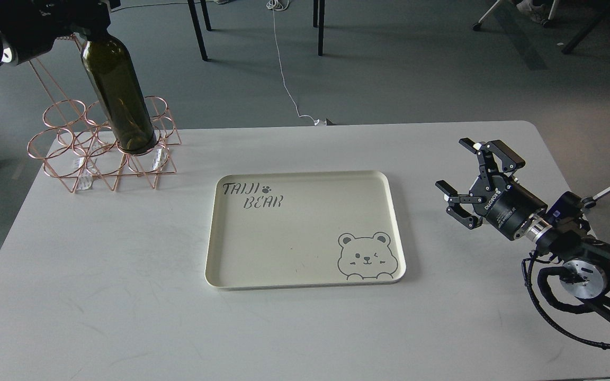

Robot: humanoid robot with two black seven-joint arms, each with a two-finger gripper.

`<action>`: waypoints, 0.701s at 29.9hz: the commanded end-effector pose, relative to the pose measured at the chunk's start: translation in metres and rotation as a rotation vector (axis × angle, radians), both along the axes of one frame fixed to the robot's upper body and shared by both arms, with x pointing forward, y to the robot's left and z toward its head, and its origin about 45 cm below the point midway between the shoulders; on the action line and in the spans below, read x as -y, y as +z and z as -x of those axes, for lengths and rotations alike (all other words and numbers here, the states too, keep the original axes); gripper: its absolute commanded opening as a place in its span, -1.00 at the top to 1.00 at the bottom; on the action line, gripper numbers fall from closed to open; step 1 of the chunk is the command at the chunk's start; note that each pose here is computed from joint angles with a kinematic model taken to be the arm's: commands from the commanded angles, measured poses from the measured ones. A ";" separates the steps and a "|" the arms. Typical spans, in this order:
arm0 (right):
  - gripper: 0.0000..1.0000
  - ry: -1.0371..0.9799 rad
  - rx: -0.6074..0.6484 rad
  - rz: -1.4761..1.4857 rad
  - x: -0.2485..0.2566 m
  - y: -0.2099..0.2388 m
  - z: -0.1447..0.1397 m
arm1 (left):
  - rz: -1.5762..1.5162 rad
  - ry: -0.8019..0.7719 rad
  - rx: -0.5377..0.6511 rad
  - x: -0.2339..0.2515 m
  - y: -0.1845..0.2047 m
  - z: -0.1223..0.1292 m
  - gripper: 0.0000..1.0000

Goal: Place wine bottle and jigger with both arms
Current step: 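Lower the bottle upright into the copper wire rack with the left gripper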

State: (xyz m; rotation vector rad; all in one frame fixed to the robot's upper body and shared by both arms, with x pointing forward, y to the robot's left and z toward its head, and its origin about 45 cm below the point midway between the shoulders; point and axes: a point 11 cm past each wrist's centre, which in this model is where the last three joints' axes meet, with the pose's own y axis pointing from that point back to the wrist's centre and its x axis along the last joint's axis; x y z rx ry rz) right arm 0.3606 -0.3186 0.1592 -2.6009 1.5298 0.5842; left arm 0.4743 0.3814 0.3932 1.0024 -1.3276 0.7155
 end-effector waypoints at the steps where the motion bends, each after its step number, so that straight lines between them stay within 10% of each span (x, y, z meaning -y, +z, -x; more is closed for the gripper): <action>1: -0.98 0.000 -0.001 0.001 0.000 0.000 0.000 | 0.003 -0.006 -0.003 0.004 -0.003 -0.001 0.77; 21: -0.98 -0.005 -0.002 0.007 0.000 -0.001 0.000 | 0.055 0.020 -0.060 -0.005 -0.048 0.006 0.69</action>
